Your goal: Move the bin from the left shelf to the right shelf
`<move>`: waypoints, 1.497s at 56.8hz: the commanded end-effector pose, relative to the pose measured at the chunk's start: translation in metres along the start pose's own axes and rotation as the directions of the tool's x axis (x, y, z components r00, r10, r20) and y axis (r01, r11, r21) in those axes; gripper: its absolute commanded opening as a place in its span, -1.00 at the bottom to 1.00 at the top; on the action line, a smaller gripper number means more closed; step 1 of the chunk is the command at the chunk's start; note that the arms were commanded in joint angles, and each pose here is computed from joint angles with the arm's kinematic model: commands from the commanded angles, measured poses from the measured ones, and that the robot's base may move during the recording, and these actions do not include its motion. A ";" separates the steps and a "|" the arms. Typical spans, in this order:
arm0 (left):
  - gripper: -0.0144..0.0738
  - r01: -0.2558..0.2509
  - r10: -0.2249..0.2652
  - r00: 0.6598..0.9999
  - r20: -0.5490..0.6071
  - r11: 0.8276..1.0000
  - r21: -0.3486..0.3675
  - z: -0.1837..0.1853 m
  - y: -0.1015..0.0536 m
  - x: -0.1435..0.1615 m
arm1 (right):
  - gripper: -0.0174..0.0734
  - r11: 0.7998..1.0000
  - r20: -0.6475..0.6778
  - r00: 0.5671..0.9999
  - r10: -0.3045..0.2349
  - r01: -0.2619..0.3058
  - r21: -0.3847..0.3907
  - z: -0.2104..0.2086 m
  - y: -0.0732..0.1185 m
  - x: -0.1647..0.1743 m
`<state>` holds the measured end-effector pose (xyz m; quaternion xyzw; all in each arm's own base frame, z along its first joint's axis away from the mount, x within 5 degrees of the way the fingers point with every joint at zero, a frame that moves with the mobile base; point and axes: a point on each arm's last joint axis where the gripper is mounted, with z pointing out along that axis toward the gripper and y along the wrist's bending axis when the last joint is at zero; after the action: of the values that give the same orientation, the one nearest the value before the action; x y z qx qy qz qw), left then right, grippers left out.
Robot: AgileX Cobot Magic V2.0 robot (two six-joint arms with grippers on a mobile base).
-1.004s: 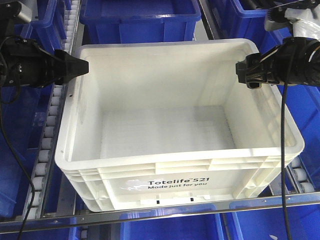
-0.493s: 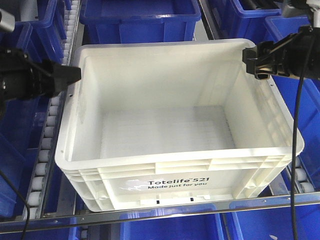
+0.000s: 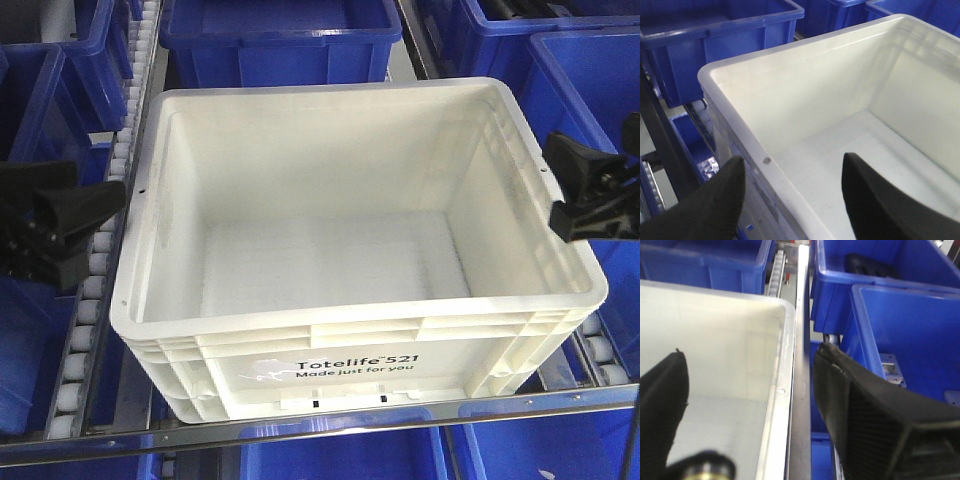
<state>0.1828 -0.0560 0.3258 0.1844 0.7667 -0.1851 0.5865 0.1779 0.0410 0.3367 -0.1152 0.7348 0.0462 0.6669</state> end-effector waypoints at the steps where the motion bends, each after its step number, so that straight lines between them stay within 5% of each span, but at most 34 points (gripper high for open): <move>1: 0.25 0.011 -0.011 0.997 0.078 1.000 -0.003 -0.012 -0.006 -0.002 | 0.44 0.999 0.140 0.990 -0.027 0.024 0.020 -0.015 -0.001 -0.014; 33: 0.25 -0.007 0.010 0.993 0.121 1.000 -0.024 -0.057 -0.028 0.072 | 0.44 0.999 0.245 0.969 -0.019 0.012 0.030 -0.086 0.003 0.040; 45: 0.25 0.005 0.012 0.989 0.148 0.994 -0.109 -0.061 -0.022 0.073 | 0.44 1.000 0.187 0.982 -0.017 0.013 0.020 -0.085 0.004 0.054; 60: 0.25 -0.001 0.024 0.984 0.178 0.992 -0.127 -0.062 -0.020 0.070 | 0.44 1.000 0.193 0.981 -0.017 0.013 0.022 -0.085 0.004 0.053; 67: 0.25 0.028 -0.005 0.981 0.192 0.992 -0.120 -0.062 -0.020 0.069 | 0.44 1.000 0.210 0.978 -0.017 0.012 0.025 -0.086 0.004 0.052; 85: 0.25 0.009 0.001 0.979 0.202 0.999 -0.048 -0.062 -0.027 0.068 | 0.44 1.000 0.221 0.975 -0.018 0.012 0.027 -0.086 0.004 0.051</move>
<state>0.1022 -0.0396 0.2659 0.1466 0.7247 -0.1527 0.6558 0.0898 0.0206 0.2783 -0.1099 0.6951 0.0485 0.7088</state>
